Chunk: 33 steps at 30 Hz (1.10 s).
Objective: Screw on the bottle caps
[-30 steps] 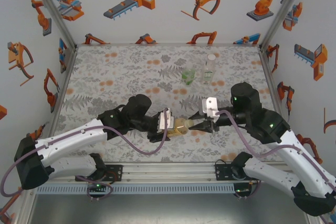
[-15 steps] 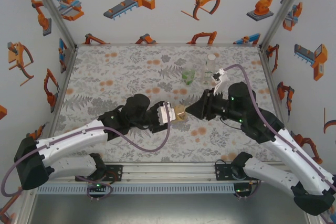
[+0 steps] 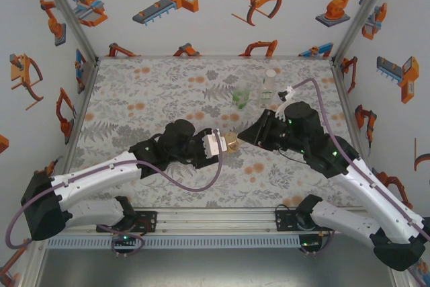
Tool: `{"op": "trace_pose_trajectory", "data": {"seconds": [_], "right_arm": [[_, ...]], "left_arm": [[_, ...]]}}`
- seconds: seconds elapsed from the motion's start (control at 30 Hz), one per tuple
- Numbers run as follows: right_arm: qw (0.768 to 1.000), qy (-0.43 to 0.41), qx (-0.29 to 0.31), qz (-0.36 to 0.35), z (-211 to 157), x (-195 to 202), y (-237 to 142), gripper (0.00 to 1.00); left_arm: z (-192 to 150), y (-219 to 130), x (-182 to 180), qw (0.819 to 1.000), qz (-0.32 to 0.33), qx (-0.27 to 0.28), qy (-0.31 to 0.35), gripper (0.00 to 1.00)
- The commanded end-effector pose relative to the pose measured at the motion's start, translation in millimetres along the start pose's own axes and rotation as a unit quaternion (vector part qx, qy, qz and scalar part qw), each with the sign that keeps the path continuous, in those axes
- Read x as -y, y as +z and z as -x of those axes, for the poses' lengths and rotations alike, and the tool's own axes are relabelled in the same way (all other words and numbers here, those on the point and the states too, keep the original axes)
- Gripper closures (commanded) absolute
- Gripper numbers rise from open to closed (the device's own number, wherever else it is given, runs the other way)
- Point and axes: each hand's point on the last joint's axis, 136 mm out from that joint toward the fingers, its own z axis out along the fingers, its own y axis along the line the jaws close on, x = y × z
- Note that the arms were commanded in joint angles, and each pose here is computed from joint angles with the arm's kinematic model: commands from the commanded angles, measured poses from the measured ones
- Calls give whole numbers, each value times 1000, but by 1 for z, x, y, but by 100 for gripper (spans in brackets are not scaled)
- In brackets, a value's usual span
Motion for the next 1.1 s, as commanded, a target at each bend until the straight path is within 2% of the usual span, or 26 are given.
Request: {"op": "trace_pose_trajectory", "data": {"seconds": [0.0, 0.1, 0.23, 0.37, 0.53, 0.6, 0.7, 0.8, 0.87, 1.07], "right_arm": [[997, -60, 30, 40, 16, -23, -9, 72], [988, -132, 44, 60, 19, -33, -21, 55], [963, -244, 60, 93, 17, -48, -38, 36], [919, -364, 59, 136, 5, -62, -52, 34], [825, -522, 34, 214, -29, -75, -61, 34], [773, -573, 22, 271, -48, -84, -70, 35], [708, -612, 4, 354, -75, -92, -85, 35], [666, -631, 3, 398, -91, -91, -90, 37], [658, -638, 7, 401, -94, -87, -85, 39], [666, -643, 12, 378, -92, -78, -68, 45]], "left_arm": [[32, -11, 6, 998, -28, 50, 18, 100], [33, -15, 13, 997, -47, 52, 18, 100], [31, -20, 22, 996, -69, 50, 16, 100], [30, -26, 32, 994, -94, 46, 13, 100], [27, -36, 50, 988, -146, 41, 10, 100], [26, -40, 55, 987, -159, 35, 7, 100], [24, -45, 60, 985, -171, 34, 4, 100], [25, -47, 62, 984, -176, 37, 0, 100], [25, -48, 61, 984, -174, 37, -2, 100], [26, -47, 60, 985, -170, 38, -3, 100]]}}
